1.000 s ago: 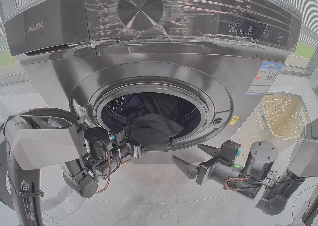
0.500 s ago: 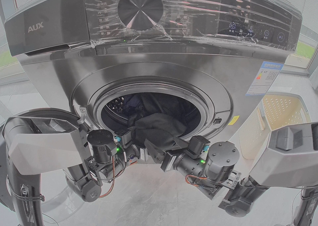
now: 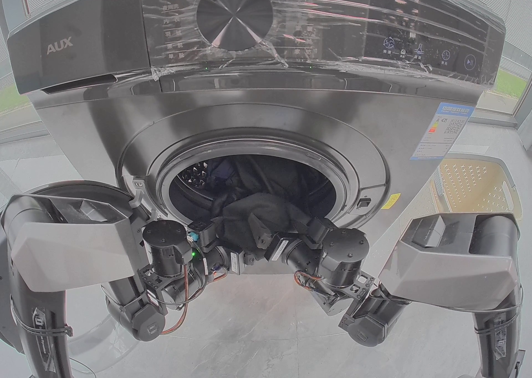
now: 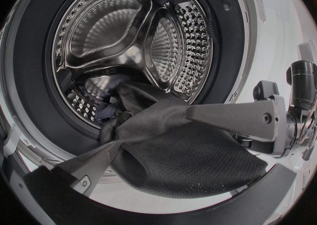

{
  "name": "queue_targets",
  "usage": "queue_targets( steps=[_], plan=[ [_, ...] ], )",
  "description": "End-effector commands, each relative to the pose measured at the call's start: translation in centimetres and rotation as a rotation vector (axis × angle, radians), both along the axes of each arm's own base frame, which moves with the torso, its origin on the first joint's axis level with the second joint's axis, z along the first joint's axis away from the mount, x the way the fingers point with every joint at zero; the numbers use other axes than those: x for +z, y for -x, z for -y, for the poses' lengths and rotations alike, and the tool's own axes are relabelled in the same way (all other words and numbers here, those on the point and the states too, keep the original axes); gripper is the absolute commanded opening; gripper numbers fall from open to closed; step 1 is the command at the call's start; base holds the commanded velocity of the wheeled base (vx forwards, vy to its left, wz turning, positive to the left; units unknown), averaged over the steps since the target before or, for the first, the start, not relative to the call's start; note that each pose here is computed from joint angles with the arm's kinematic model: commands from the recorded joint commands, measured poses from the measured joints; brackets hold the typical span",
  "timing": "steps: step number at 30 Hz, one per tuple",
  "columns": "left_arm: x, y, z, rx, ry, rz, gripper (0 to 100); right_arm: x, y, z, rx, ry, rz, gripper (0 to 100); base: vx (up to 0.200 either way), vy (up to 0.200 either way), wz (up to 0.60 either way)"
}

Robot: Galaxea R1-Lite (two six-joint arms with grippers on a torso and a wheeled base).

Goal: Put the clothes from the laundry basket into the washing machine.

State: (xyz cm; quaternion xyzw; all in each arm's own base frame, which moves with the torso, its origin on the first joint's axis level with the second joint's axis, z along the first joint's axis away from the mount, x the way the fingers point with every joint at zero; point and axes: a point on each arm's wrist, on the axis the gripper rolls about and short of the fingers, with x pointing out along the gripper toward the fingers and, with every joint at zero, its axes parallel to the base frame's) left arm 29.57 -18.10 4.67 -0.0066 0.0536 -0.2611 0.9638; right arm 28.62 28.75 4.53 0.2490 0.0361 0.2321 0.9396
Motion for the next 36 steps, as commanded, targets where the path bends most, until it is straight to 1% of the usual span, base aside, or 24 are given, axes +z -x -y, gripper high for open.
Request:
queue_targets(
  steps=[1,2,3,10,14,21,24,25,29,31,34,36],
  plan=[
    [0.1,0.1,0.0,-0.001,0.001,0.001,100,-0.8,-0.2,-0.3,0.0,0.008,-0.009,100,0.0,0.0,0.0],
    [0.1,0.1,0.0,-0.001,0.001,0.001,100,-0.8,-0.2,-0.3,-0.001,0.008,-0.009,100,0.0,0.0,0.0],
    [0.0,0.1,0.0,-0.001,0.0,0.0,100,-0.8,-0.3,-0.4,-0.018,0.003,-0.005,0,0.0,0.0,0.0],
    [0.0,0.3,-0.1,-0.001,-0.005,-0.008,100,-0.5,-1.1,-0.5,-0.038,-0.02,0.014,0,0.0,0.0,0.0],
    [-0.3,0.4,-0.5,0.005,-0.012,-0.02,100,0.5,-2.1,0.0,-0.068,-0.048,0.039,0,0.0,0.0,0.0],
    [-0.3,0.3,-0.8,0.014,-0.013,-0.022,100,0.9,-3.1,0.9,-0.103,-0.07,0.045,0,0.0,0.0,0.0],
    [-0.1,0.3,-0.9,0.015,-0.006,-0.017,100,1.2,-3.5,1.0,-0.118,-0.081,0.056,0,0.0,0.0,0.0],
    [-0.1,0.3,-0.9,0.013,-0.007,-0.019,100,1.3,-3.7,1.0,-0.138,-0.089,0.061,0,0.0,0.0,0.0],
    [-0.2,0.4,-0.9,0.009,-0.009,-0.023,100,1.4,-3.7,0.9,-0.138,-0.093,0.065,0,0.0,0.0,0.0],
    [-0.2,0.7,-0.6,-0.013,-0.012,-0.025,100,1.4,-3.7,0.8,-0.136,-0.094,0.066,0,0.0,0.0,0.0],
    [-0.2,0.8,-0.6,-0.018,-0.013,-0.027,100,1.4,-3.7,0.8,-0.136,-0.096,0.067,0,0.0,0.0,0.0],
    [-0.3,1.1,-0.2,-0.055,-0.015,-0.028,100,1.6,-3.7,0.9,-0.139,-0.098,0.069,0,0.0,0.0,0.0]
  ],
)
